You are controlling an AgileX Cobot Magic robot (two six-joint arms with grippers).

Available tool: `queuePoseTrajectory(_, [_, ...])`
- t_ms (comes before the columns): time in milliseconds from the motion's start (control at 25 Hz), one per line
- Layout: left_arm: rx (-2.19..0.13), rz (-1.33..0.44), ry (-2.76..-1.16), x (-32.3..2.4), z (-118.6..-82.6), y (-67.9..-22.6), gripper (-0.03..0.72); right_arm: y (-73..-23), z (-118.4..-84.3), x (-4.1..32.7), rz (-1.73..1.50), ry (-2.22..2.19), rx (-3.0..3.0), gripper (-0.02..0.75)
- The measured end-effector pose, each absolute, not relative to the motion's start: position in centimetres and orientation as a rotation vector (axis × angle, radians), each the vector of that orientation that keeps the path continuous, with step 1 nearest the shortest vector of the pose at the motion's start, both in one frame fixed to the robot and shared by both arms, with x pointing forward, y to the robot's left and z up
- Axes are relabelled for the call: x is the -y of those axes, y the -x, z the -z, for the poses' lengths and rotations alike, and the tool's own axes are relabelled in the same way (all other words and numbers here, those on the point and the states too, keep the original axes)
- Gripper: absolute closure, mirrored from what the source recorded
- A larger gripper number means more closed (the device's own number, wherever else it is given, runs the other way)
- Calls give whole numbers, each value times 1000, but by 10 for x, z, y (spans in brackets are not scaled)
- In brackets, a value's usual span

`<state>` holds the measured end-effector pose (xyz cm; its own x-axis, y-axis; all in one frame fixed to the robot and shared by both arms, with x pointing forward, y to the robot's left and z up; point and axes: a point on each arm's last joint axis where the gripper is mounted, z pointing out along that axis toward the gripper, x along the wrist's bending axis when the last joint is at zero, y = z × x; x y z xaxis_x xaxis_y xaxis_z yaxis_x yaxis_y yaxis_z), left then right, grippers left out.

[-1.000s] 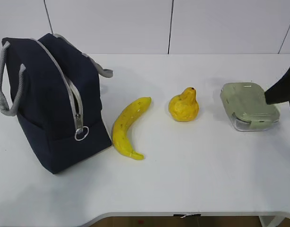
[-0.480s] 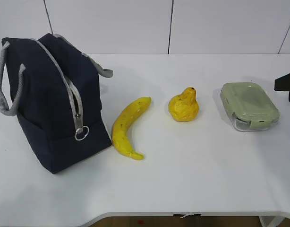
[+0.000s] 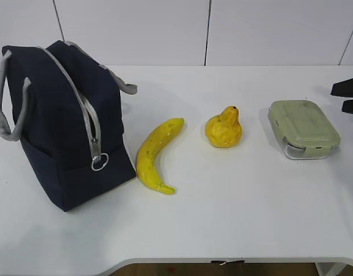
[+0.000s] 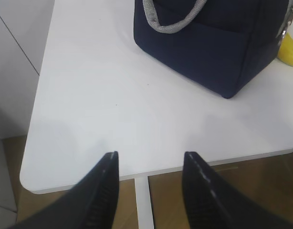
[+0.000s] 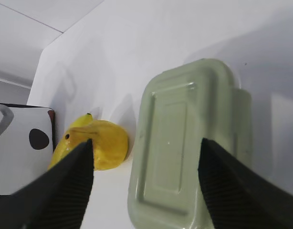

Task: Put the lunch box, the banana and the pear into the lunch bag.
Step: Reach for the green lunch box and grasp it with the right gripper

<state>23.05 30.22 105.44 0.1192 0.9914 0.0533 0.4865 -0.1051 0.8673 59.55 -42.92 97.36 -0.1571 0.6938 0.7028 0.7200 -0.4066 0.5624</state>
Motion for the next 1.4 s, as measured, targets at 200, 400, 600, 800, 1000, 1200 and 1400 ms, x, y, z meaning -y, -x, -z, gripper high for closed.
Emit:
queuePoseTrajectory(200, [-1454,-909,-1691,-303,-1054,-231,358,-614,-965,440,1657,2030,1656,191])
queuePoseTrajectory(400, [-1452,-904,-1689,-302,-1055,-231,358,-626,-941,446,1617,1982,1603,190])
queuePoseTrajectory(600, [-1453,-910,-1690,-303,-1055,-231,358,-634,-921,450,1585,1967,1576,190])
queuePoseTrajectory(800, [-1453,-910,-1690,-303,-1055,-231,359,-634,-912,450,1569,1963,1556,190])
queuePoseTrajectory(1000, [-1453,-910,-1690,-303,-1055,-231,359,-635,-906,450,1560,1964,1546,190])
queuePoseTrajectory(1200, [-1453,-910,-1690,-303,-1055,-231,359,-637,-893,451,1567,1973,1487,190])
queuePoseTrajectory(1400, [-1453,-910,-1690,-303,-1055,-231,361,-638,-891,451,1571,1972,1476,190])
